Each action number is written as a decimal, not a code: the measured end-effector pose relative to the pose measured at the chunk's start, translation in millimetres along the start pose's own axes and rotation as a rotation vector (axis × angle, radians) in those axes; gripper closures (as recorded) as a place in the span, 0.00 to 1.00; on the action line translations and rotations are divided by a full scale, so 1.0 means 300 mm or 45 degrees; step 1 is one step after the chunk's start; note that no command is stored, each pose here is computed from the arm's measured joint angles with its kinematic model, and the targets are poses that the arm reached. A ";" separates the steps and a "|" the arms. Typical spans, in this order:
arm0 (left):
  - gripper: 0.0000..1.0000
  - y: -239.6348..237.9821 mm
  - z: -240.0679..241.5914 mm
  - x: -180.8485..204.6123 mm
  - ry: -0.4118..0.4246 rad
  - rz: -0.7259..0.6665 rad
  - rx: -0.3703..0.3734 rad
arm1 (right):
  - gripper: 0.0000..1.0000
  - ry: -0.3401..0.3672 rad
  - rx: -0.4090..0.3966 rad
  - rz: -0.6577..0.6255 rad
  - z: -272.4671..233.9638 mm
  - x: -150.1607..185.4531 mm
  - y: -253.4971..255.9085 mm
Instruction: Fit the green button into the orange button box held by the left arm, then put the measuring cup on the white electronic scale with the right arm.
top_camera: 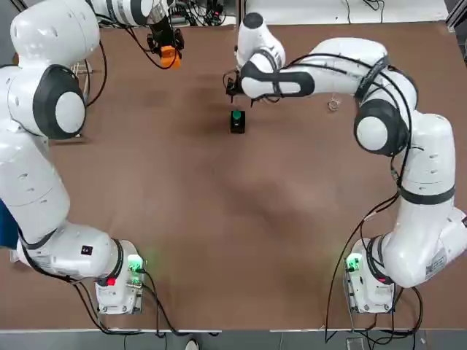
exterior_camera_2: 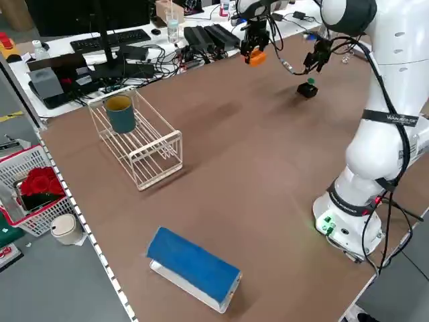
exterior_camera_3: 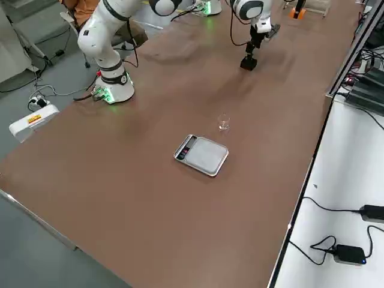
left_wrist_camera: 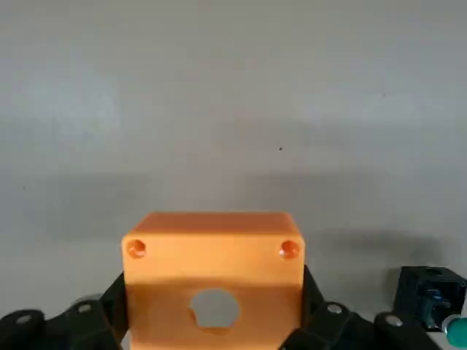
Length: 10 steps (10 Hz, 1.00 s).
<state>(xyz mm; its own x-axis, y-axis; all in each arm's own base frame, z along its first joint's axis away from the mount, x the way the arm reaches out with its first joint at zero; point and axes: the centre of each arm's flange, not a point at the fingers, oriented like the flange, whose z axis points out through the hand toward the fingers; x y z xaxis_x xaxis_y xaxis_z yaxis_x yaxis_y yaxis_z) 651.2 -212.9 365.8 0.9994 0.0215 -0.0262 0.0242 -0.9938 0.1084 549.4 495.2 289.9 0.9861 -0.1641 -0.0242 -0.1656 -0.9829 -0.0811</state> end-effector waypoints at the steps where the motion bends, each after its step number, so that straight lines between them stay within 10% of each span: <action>1: 0.14 0.015 0.000 -0.005 0.000 -0.011 0.000 | 0.00 0.025 -0.019 0.015 -0.095 0.048 0.051; 5: 0.14 0.142 0.028 -0.047 -0.018 -0.018 -0.006 | 0.00 0.173 -0.038 0.032 -0.486 0.172 0.333; 10: 0.14 0.509 0.120 -0.186 -0.051 -0.004 -0.015 | 0.00 0.132 -0.070 0.021 -0.864 0.280 0.798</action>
<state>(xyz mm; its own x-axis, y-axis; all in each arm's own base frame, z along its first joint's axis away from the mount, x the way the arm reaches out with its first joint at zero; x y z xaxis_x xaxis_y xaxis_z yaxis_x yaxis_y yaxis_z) 598.4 -369.8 348.2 0.9976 0.0204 -0.0662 0.0282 -0.9923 0.1203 595.4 224.2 526.6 0.9796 -0.1854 0.0781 -0.1838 -0.9826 -0.0268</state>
